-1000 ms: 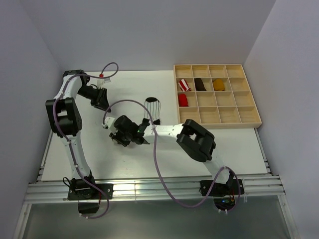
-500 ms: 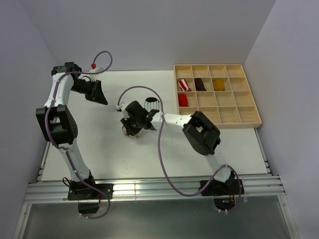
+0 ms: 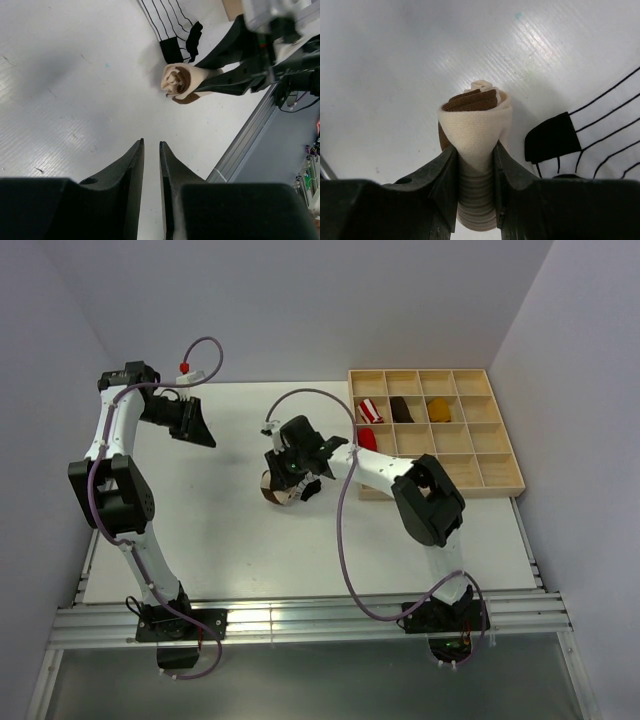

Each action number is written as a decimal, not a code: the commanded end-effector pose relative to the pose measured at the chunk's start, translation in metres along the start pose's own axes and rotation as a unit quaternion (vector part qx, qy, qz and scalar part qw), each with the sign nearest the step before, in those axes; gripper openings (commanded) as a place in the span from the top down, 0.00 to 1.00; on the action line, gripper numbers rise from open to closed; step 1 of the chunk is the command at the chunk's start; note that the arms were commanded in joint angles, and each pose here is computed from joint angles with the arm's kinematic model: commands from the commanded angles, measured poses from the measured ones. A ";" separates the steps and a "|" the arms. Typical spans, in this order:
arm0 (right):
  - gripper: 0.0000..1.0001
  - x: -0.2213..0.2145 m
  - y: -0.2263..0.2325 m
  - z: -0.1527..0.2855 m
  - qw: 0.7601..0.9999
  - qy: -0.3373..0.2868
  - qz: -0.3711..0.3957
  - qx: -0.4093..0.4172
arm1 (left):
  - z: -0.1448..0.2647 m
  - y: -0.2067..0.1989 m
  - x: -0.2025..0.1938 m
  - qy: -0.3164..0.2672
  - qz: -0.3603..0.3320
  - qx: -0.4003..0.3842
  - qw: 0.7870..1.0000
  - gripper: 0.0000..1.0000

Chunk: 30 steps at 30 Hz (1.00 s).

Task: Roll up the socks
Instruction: Pick up the sock at the center of the board, then place the sock in the storage box.

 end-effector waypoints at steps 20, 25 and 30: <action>1.00 0.072 -0.181 0.222 0.917 -0.198 -0.115 -0.326 | 0.035 -0.038 0.032 -0.062 -0.068 -0.011 0.996 0.76; 1.00 0.044 -0.225 0.250 0.856 -0.167 -0.130 -0.473 | 0.035 -0.040 0.033 -0.068 -0.079 -0.019 0.994 0.75; 1.00 0.019 -0.259 0.260 0.804 -0.109 -0.122 -0.572 | 0.035 -0.043 0.033 -0.073 -0.089 -0.025 0.993 0.76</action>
Point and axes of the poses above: each gripper's point midway between its finger pads, its own z axis back along the fingers, its own y axis along the line the jaws close on, x = y × z, the point moved 5 cm from there along z, back along the fingers, and after that the axes turned 6 degrees about -z, right-handed, at the moved point
